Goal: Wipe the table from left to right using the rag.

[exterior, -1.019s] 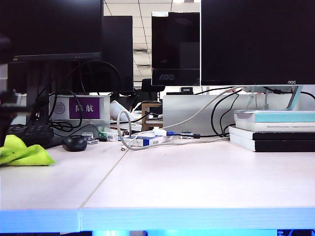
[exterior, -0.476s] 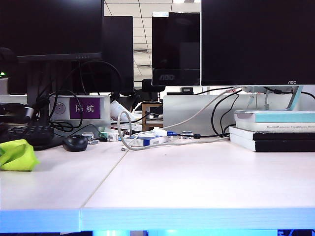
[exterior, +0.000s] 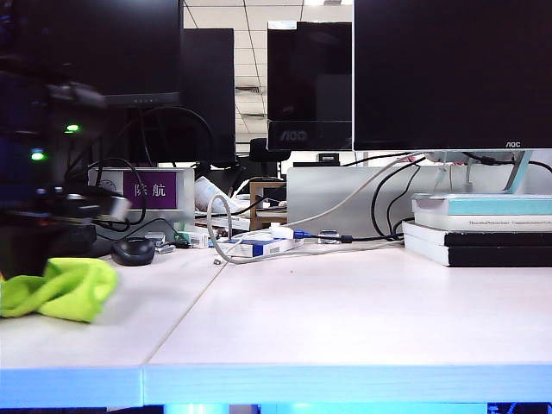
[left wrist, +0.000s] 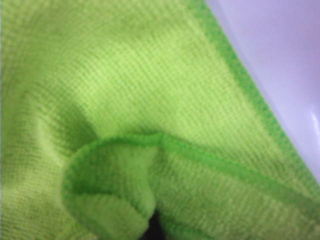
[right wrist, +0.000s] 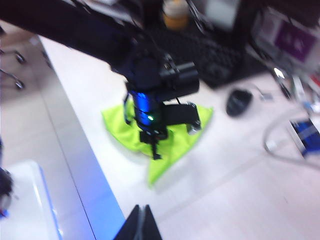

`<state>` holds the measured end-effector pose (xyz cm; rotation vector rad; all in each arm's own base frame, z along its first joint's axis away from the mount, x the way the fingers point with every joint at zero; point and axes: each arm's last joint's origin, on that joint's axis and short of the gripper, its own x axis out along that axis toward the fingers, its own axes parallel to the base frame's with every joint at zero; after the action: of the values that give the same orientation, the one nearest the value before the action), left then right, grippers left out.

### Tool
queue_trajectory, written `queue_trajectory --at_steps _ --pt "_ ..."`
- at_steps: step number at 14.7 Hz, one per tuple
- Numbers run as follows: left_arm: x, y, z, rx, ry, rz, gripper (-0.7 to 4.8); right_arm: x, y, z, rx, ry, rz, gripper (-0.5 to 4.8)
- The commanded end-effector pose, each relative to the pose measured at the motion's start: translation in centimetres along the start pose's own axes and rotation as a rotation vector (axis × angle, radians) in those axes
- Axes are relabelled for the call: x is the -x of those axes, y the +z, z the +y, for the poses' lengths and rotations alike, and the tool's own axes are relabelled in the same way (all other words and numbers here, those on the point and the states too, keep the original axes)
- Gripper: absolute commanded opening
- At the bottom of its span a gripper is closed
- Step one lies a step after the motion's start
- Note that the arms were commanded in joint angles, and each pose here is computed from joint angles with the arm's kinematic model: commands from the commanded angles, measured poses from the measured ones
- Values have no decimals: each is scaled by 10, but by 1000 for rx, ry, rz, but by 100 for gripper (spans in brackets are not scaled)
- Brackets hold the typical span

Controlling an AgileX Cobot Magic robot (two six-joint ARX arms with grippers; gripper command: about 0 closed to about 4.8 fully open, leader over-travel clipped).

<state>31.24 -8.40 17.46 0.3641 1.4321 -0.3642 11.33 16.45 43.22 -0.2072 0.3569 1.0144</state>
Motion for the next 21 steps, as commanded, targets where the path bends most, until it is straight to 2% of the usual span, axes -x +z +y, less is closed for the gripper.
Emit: queue_trajectory --at_steps 1,4,6,8,11,13,16,18,21 --pt "-14 -6 -27 -63 -133 92 -6 2 -2 -1 3 -59 27 -5" --pt "-14 -4 -47 -122 -152 92 -6 3 -2 -2 3 -71 26 -5" --pt "-13 -3 -67 -172 -154 95 -6 3 -4 -2 2 -71 48 -6" --pt "-13 -2 -82 -189 -155 86 -6 4 -7 -2 3 -106 83 -5" --pt "-13 0 -93 -185 -154 59 -6 4 -11 -6 8 -215 128 -5" --pt "-12 1 -101 -201 -157 47 -6 5 -11 -6 8 -221 123 -5" --pt "-12 3 -129 -225 -180 -7 -6 5 -10 -6 -7 -223 116 -5" --pt "-11 4 -137 -237 -187 -27 -6 5 -10 -6 -7 -222 109 -5" --pt "-11 14 -144 -217 -211 -7 -6 5 -6 -6 -9 -223 73 -5"
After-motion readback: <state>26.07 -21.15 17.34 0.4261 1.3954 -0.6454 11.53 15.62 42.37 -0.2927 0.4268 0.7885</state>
